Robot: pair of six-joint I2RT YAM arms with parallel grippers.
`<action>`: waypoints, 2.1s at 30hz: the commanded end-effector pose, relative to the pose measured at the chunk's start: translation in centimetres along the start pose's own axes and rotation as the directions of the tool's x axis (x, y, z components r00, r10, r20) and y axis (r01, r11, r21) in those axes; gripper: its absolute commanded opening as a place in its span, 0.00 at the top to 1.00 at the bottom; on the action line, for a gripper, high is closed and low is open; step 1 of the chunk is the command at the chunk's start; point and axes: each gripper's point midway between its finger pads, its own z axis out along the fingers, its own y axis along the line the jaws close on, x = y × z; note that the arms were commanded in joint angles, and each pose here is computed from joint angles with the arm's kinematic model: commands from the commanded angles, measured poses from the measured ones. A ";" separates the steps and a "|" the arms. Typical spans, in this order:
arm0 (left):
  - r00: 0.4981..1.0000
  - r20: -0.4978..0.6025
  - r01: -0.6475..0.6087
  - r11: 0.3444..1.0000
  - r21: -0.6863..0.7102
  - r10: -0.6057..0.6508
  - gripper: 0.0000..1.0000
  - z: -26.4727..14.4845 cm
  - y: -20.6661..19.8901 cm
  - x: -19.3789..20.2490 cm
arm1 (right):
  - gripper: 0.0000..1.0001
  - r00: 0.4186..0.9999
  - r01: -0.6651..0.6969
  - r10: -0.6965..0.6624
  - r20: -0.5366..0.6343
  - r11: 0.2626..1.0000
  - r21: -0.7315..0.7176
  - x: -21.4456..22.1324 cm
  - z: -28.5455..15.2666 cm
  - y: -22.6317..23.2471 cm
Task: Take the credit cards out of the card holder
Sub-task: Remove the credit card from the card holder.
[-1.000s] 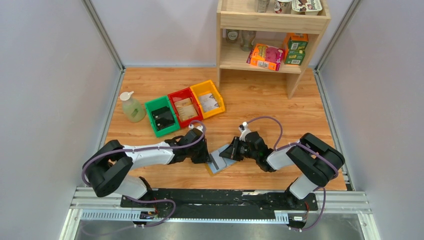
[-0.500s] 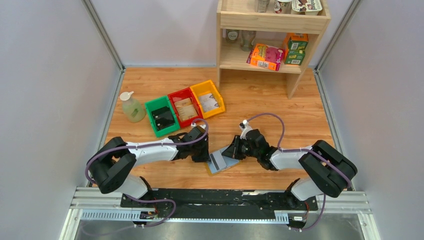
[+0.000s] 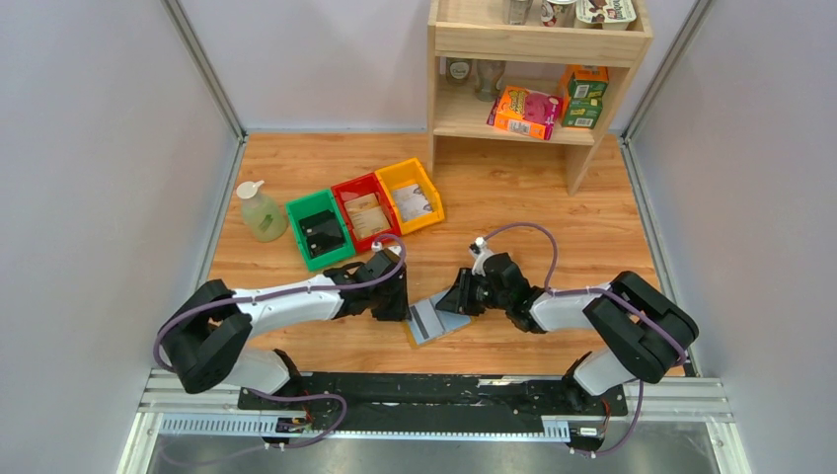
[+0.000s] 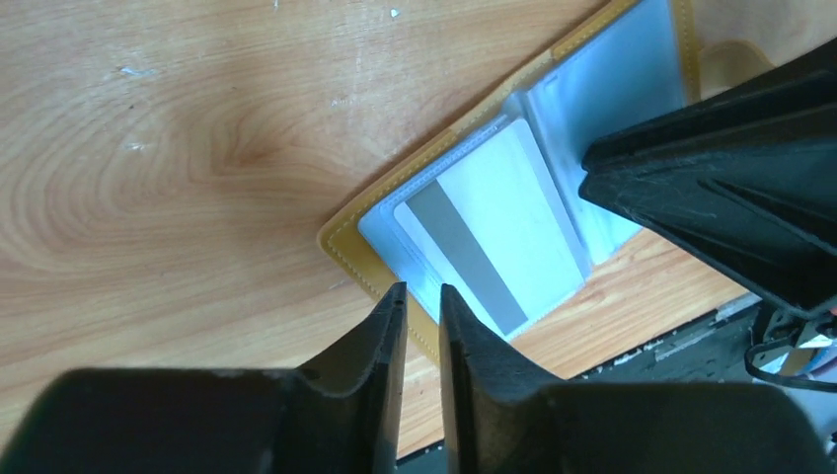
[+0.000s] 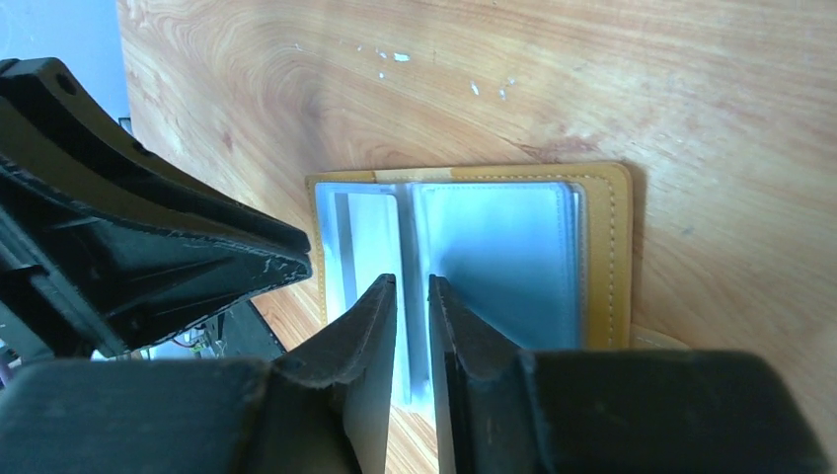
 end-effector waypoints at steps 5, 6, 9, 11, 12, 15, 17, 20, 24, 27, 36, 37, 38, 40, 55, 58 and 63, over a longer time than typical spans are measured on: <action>0.993 0.079 0.079 0.994 0.071 -0.085 0.46 -2.8 -1.6 -1.3 | 0.76 0.997 0.081 -0.081 -0.015 0.996 -0.045 -1.4 0.4 2.0; 0.991 0.073 0.111 0.992 0.059 -0.115 0.43 -2.6 -1.3 -1.0 | 0.74 0.996 0.084 -0.085 -0.022 0.996 -0.042 -1.4 0.4 2.1; 0.986 0.064 0.158 0.987 -0.008 -0.157 0.34 -2.5 0.2 -0.3 | 0.73 0.994 0.094 -0.095 -0.051 0.995 -0.028 -1.2 0.4 2.1; 0.983 0.061 0.179 0.983 -0.043 -0.176 0.34 -2.5 1.0 0.0 | 0.72 0.994 0.094 -0.095 -0.060 0.995 -0.020 -1.1 0.3 2.0; 0.982 0.063 0.179 0.983 -0.046 -0.176 0.34 -2.4 1.0 0.0 | 0.72 0.993 0.095 -0.096 -0.064 0.995 -0.016 -1.1 0.3 1.9; 0.980 0.078 0.187 0.980 -0.073 -0.181 0.37 -1.9 1.5 -0.3 | 0.71 0.992 0.094 -0.093 -0.082 0.996 0.007 -1.0 0.5 1.6; 0.982 0.072 0.182 0.980 -0.081 -0.177 0.39 -1.4 1.4 -0.3 | 0.71 0.991 0.097 -0.096 -0.097 0.995 0.013 -0.9 0.6 1.4; 0.983 0.050 0.180 0.980 -0.084 -0.176 0.41 -0.5 1.2 -0.2 | 0.70 0.989 0.096 -0.093 -0.116 0.995 0.020 -0.5 0.7 1.1; 0.984 0.031 0.177 0.980 -0.090 -0.174 0.41 0.3 0.9 -0.1 | 0.70 0.986 0.099 -0.095 -0.136 0.995 0.023 -0.1 0.9 0.7; 0.984 0.032 0.175 0.980 -0.100 -0.172 0.42 0.7 0.9 -0.3 | 0.69 0.984 0.096 -0.094 -0.151 0.995 0.009 0.3 1.0 0.9; 0.987 0.004 0.156 0.971 -0.181 -0.158 0.73 2.0 2.5 0.5 | 0.70 0.983 0.085 -0.085 -0.160 0.996 -0.010 0.8 1.3 1.0; 0.988 0.001 0.153 0.970 -0.187 -0.155 0.76 2.1 2.7 0.6 | 0.70 0.984 0.081 -0.083 -0.159 0.997 -0.014 0.7 1.3 1.0; 0.988 0.001 0.150 0.969 -0.198 -0.153 0.82 2.2 2.9 0.6 | 0.71 0.983 0.080 -0.082 -0.161 0.997 -0.020 0.8 1.3 1.0; 0.990 -0.001 0.140 0.967 -0.212 -0.143 0.90 2.3 3.2 0.7 | 0.72 0.983 0.072 -0.075 -0.165 0.997 -0.028 1.0 1.3 1.0; 0.995 0.096 0.017 0.981 -0.193 0.001 0.90 0.5 1.3 -3.9 | 1.00 0.998 0.020 -0.025 -0.057 0.996 -0.083 -0.3 0.4 2.3; 0.993 0.108 -0.022 0.983 -0.183 0.043 0.82 0.6 0.3 -5.3 | 1.00 1.000 -0.011 0.009 -0.017 0.995 -0.096 -0.6 0.7 2.8; 0.991 0.135 -0.002 0.985 -0.170 0.025 0.65 -0.8 -0.1 -5.7 | 1.00 1.000 -0.023 0.024 0.016 0.997 -0.075 -0.8 0.7 2.6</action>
